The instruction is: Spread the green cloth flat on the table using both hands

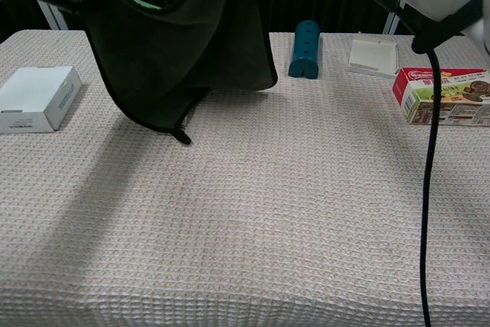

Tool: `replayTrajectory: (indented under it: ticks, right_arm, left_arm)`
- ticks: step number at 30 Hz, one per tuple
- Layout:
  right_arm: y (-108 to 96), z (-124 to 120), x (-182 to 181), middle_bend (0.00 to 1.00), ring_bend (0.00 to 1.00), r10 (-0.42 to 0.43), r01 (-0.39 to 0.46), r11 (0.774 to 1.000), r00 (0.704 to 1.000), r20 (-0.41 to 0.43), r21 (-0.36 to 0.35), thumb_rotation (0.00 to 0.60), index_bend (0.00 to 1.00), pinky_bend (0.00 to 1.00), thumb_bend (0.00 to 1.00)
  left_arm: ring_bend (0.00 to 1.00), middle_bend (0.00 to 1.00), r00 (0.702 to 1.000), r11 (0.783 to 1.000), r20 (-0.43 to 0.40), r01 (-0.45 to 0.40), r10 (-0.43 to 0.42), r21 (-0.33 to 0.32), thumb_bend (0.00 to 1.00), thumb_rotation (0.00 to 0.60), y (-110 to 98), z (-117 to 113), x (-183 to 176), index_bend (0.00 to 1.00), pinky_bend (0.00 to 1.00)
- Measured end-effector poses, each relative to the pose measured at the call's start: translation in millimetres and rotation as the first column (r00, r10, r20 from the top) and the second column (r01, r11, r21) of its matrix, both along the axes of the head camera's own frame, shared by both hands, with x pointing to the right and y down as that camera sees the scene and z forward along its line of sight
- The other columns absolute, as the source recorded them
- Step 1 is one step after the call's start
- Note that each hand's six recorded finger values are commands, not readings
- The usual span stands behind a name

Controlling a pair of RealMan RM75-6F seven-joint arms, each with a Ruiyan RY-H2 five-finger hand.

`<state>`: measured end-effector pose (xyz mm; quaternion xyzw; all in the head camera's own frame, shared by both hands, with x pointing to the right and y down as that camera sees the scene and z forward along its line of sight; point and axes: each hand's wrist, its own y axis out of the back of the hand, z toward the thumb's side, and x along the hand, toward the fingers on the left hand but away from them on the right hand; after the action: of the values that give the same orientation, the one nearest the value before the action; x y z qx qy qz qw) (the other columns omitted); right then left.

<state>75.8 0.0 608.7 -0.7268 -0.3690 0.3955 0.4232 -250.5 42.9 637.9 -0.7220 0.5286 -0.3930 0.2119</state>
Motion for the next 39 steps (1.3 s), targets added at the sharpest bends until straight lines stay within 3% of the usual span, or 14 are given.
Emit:
replayTrajectory:
  ticks: [5, 10, 13, 16, 20, 25, 30, 39]
  right_arm:
    - [-20.7, -0.2, -1.9, 0.32, 0.02, 0.044, -0.046, 0.998, 0.998, 0.034, 0.041, 0.6, 0.75, 0.0, 0.57]
    - [-45.5, -10.3, 1.0, 0.33, 0.03, 0.077, -0.09, 0.988, 0.992, 0.101, 0.125, 0.6, 0.75, 0.0, 0.57]
    - [-53.0, -18.4, 3.5, 0.33, 0.04, 0.076, -0.101, 0.982, 0.985, 0.153, 0.162, 0.6, 0.75, 0.0, 0.56]
    - [-53.0, -18.3, 10.4, 0.33, 0.04, 0.062, -0.092, 0.982, 0.982, 0.181, 0.163, 0.6, 0.75, 0.0, 0.56]
    - [-41.8, -2.8, 25.1, 0.33, 0.04, 0.017, -0.034, 0.992, 0.99, 0.139, 0.121, 0.6, 0.75, 0.0, 0.56]
    - [-8.9, 23.8, 43.0, 0.33, 0.04, -0.106, 0.107, 0.994, 0.993, 0.054, -0.01, 0.6, 0.74, 0.0, 0.53]
    - [34.7, 42.9, 60.9, 0.33, 0.04, -0.228, 0.225, 0.964, 0.974, 0.0, -0.141, 0.6, 0.73, 0.0, 0.51]
    - [90.8, 56.2, 74.6, 0.33, 0.04, -0.353, 0.34, 0.907, 0.935, -0.01, -0.25, 0.6, 0.72, 0.0, 0.51]
  left_arm:
    - [0.25, 0.34, 0.998, 0.997, -0.022, 0.057, -0.056, 0.058, 0.47, 0.6, -43.4, -13.1, -1.2, 0.73, 0.4]
    - [0.25, 0.34, 0.989, 0.975, -0.037, 0.148, -0.144, 0.163, 0.47, 0.6, -88.8, -36.5, -12.0, 0.72, 0.4]
    - [0.25, 0.34, 0.981, 0.955, -0.055, 0.195, -0.187, 0.225, 0.47, 0.6, -101.6, -49.7, -21.4, 0.71, 0.4]
    - [0.25, 0.34, 0.982, 0.95, -0.053, 0.189, -0.182, 0.249, 0.47, 0.6, -98.7, -51.8, -24.1, 0.71, 0.39]
    - [0.25, 0.34, 0.99, 0.959, -0.012, 0.136, -0.138, 0.249, 0.47, 0.6, -77.1, -38.6, -24.6, 0.7, 0.38]
    - [0.25, 0.33, 0.997, 0.976, 0.073, 0.004, -0.021, 0.22, 0.47, 0.6, -28.2, -7.6, -19.9, 0.7, 0.36]
    - [0.25, 0.33, 0.977, 0.967, 0.171, -0.159, 0.125, 0.2, 0.47, 0.6, 30.7, 20.1, -14.3, 0.69, 0.34]
    - [0.24, 0.33, 0.924, 0.933, 0.276, -0.319, 0.266, 0.169, 0.47, 0.6, 109.9, 40.6, -13.8, 0.69, 0.32]
